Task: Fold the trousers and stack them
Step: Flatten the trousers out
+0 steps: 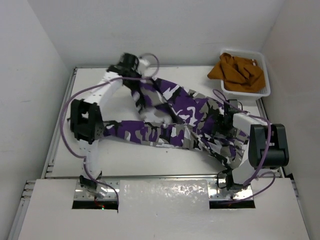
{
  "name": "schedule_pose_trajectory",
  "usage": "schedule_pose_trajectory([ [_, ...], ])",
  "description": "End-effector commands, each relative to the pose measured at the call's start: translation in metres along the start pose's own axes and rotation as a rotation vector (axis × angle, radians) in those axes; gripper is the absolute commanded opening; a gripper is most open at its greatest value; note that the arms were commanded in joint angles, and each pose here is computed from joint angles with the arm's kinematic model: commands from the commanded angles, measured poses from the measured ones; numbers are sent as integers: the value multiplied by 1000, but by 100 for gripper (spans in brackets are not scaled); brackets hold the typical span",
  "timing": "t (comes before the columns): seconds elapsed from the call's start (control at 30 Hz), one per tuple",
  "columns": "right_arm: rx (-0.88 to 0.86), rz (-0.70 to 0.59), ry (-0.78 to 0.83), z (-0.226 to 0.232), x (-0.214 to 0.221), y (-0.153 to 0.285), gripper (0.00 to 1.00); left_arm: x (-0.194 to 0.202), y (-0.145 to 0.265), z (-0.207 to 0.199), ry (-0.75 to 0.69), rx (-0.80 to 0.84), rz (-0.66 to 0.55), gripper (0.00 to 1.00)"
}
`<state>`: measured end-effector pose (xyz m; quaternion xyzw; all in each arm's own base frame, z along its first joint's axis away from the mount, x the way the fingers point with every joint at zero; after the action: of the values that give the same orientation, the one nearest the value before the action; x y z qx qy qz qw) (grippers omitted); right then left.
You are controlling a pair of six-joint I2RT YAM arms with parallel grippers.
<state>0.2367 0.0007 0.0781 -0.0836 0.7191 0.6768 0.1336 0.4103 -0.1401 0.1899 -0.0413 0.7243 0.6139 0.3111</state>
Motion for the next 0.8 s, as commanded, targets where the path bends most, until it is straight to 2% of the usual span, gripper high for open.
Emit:
schedule_pose_trajectory([
  [0.0,-2,49,-17,2,5,-31,68,-65,127,64,-66,-442,-380,0],
  [0.03,-1,37,-10,2,2,-31,68,-72,154,65,-88,-502,-464,0],
  [0.1,16,-12,36,4,-11,-27,68,-76,178,67,-159,-588,-518,0],
  [0.13,23,-28,56,5,-16,-26,68,-79,205,70,-153,-681,-592,0],
  [0.2,16,-75,145,19,-27,-20,68,-78,224,77,-216,-815,-609,0],
  [0.23,9,-105,173,25,-33,-16,69,-80,252,81,-249,-956,-655,0],
  [0.3,3,-140,199,30,-38,-12,69,-72,268,86,-352,-1128,-661,0],
  [0.33,-1,-153,203,33,-40,-11,69,-68,264,86,-341,-1138,-692,0],
  [0.37,-10,-167,212,37,-43,-10,69,-62,259,87,-421,-1155,-649,0],
  [0.43,-16,-191,215,41,-49,-11,69,-33,213,85,-520,-999,-532,0],
  [0.5,-7,-187,211,41,-53,-10,69,3,168,84,-526,-860,-387,0],
  [0.57,16,-182,205,40,-57,-8,69,40,139,82,-448,-722,-231,1],
  [0.6,21,-176,204,40,-55,-7,69,61,124,83,-423,-667,-152,6],
  [0.63,22,-181,208,39,-56,-6,69,79,116,81,-360,-581,-96,15],
  [0.67,19,-194,209,39,-57,-3,70,94,112,88,-316,-547,-51,42],
  [0.7,15,-191,213,39,-58,1,70,103,112,87,-286,-487,-22,60],
  [0.73,8,-189,213,39,-60,6,71,105,115,90,-215,-474,-32,71],
  [0.77,2,-210,215,39,-68,19,72,93,134,104,-129,-499,-92,81],
])
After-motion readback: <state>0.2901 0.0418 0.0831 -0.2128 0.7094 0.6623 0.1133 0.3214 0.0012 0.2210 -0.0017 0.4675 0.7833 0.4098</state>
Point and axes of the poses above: each gripper's point midway between its finger pads, its own y axis back along the fingers, its own z axis along the line the jaws close on, x = y × z, the point moved 10 cm from there along y, back along the fingers, and after that the axes turned 14 degrees about y, right-handed, at the moved point
